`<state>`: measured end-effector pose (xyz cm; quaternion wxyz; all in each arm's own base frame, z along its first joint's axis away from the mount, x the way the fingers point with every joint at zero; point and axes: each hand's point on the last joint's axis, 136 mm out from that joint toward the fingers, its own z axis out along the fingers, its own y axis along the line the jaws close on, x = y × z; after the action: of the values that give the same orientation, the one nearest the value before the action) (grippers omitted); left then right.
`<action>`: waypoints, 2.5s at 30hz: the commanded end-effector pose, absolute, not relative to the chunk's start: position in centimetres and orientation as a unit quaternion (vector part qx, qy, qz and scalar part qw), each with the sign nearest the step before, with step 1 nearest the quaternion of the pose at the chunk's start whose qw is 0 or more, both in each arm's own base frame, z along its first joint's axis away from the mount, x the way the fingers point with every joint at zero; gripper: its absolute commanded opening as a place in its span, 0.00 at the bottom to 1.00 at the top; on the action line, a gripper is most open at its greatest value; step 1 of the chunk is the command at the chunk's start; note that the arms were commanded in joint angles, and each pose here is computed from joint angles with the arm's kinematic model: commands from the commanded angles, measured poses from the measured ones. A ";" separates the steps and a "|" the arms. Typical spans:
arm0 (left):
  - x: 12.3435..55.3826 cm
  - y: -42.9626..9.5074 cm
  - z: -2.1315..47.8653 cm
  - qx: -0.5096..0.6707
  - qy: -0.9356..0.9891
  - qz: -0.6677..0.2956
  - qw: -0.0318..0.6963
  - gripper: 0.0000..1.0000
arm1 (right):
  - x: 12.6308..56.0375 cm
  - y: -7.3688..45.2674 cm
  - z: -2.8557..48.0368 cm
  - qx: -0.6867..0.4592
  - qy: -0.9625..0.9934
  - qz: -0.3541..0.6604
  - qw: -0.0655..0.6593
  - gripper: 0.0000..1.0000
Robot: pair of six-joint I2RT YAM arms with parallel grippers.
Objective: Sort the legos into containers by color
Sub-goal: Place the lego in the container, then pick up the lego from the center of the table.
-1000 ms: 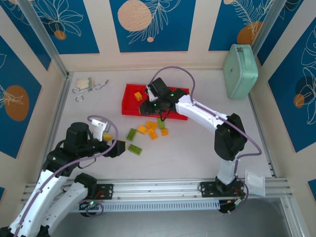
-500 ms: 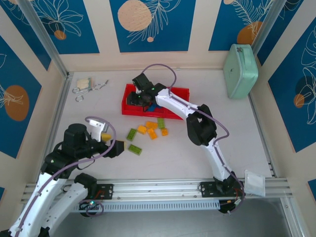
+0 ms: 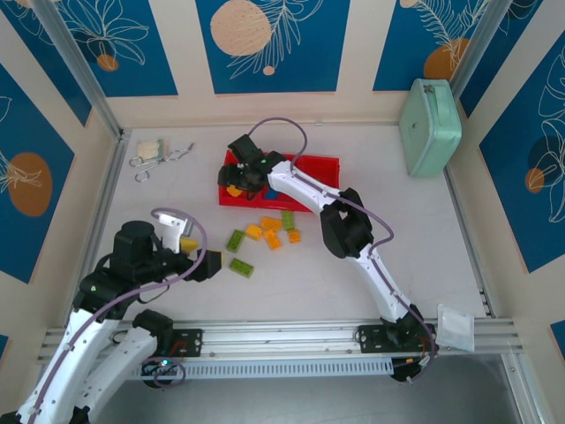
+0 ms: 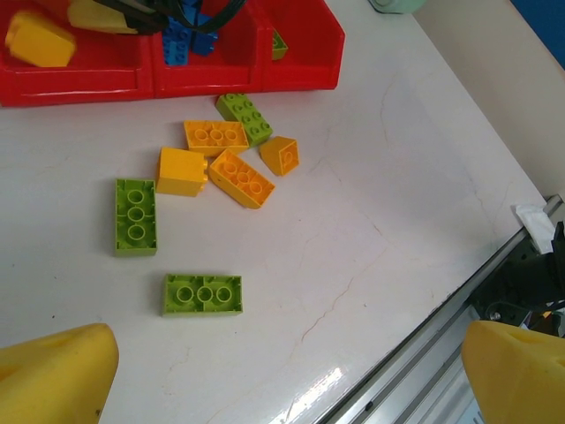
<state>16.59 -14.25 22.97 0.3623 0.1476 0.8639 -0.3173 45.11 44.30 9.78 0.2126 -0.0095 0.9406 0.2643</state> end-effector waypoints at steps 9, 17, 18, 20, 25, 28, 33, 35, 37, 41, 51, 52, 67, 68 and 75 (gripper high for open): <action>17.1 -13.8 22.9 0.132 0.869 -0.311 0.362 0.99 | 43.1 45.2 16.5 -0.030 0.927 0.302 0.218 0.80; 17.4 -14.0 22.3 0.130 0.875 -0.311 0.348 0.99 | 41.0 43.7 21.6 -0.041 0.921 0.314 0.225 0.99; 17.4 -14.0 22.2 0.129 0.876 -0.311 0.344 0.99 | 40.6 43.3 22.3 -0.045 0.920 0.314 0.229 0.99; 17.5 -14.0 22.1 0.128 0.878 -0.311 0.341 0.99 | 39.9 42.4 22.9 -0.050 0.921 0.309 0.231 0.99; 17.6 -14.0 21.9 0.128 0.880 -0.310 0.336 0.99 | 37.8 39.3 23.6 -0.060 0.925 0.290 0.237 0.99; 17.7 -14.0 21.8 0.126 0.881 -0.309 0.334 0.99 | 36.3 37.0 22.9 -0.070 0.929 0.276 0.237 0.99; 17.7 -14.0 21.7 0.125 0.882 -0.309 0.332 0.99 | 34.0 31.7 19.7 -0.058 0.949 0.211 0.228 0.99; 17.7 -14.0 21.8 0.126 0.881 -0.309 0.334 0.99 | 33.1 29.5 17.9 -0.039 0.959 0.184 0.212 0.99; 17.7 -13.9 21.7 0.124 0.882 -0.307 0.334 0.99 | 32.0 27.7 16.1 -0.022 0.966 0.168 0.195 1.00; 17.8 -14.0 21.6 0.123 0.885 -0.306 0.330 0.99 | 30.2 25.9 13.1 -0.027 0.975 0.134 0.176 0.98; 17.8 -13.8 21.6 0.121 0.885 -0.303 0.333 0.99 | 28.8 23.8 6.8 -0.074 0.986 0.053 0.139 0.87; 17.8 -13.8 21.6 0.121 0.885 -0.303 0.333 0.99 | 28.9 23.8 6.4 -0.073 0.987 0.058 0.134 0.86; 17.9 -13.7 21.4 0.117 0.888 -0.298 0.330 0.99 | 30.4 25.5 2.7 -0.097 0.988 0.037 0.111 0.74; 17.9 -13.7 21.4 0.117 0.888 -0.298 0.331 0.99 | 30.5 25.4 2.6 -0.097 0.989 0.033 0.109 0.73; 18.0 -13.6 21.3 0.115 0.890 -0.296 0.327 0.99 | 30.5 25.2 2.5 -0.110 0.988 -0.004 0.112 0.57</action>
<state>17.87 -14.03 21.33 0.3312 0.1277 0.8847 -0.3021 30.28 25.31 2.13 0.1079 -0.1035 0.9886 0.0190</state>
